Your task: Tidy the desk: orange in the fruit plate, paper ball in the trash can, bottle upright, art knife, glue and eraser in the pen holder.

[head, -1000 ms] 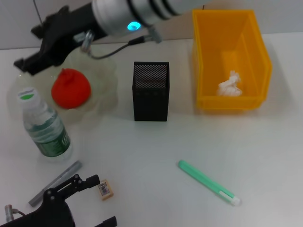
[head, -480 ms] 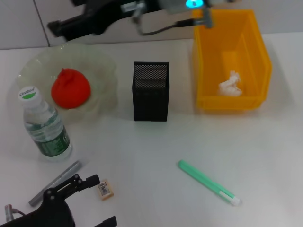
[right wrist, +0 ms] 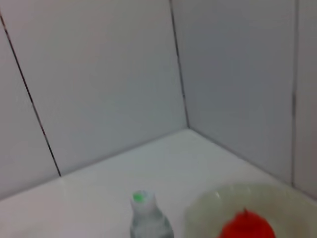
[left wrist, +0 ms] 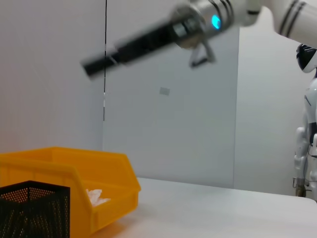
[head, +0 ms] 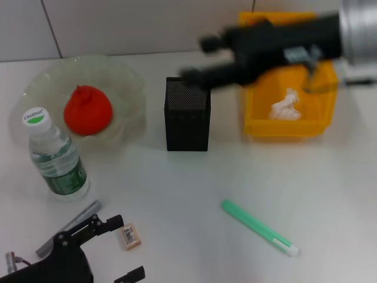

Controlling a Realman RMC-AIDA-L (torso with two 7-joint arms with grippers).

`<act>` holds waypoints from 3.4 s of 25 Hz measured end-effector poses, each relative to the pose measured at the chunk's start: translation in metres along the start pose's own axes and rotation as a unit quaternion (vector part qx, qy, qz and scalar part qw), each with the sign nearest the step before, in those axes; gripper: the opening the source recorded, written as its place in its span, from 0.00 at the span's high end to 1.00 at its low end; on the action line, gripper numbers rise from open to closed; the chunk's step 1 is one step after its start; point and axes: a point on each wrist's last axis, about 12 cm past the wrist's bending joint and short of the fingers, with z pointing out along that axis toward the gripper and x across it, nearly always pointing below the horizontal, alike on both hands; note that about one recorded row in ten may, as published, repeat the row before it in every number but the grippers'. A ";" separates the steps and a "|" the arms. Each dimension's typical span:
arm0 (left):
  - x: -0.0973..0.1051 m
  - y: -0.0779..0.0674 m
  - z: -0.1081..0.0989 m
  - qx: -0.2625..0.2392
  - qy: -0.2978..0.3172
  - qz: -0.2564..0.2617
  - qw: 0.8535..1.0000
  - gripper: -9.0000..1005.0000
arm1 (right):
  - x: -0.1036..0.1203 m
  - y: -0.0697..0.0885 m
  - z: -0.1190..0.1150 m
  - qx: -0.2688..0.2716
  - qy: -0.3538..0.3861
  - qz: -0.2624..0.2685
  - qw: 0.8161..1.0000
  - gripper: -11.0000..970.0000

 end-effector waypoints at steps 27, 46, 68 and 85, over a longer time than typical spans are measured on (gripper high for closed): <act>-0.001 0.008 0.008 -0.003 0.005 0.004 1.000 0.18 | 0.049 -0.005 -0.033 0.006 0.096 0.007 0.995 0.15; 0.004 0.006 0.009 -0.016 0.001 -0.018 1.000 0.18 | 0.001 -0.007 -0.010 -0.107 0.356 -0.207 0.905 0.15; 0.003 0.012 0.016 -0.029 -0.009 -0.026 0.999 0.18 | 0.008 0.020 0.008 -0.153 0.430 -0.394 0.798 0.15; 0.002 0.014 0.017 -0.030 -0.011 -0.022 0.999 0.18 | 0.000 0.027 0.026 -0.127 0.456 -0.242 0.847 0.16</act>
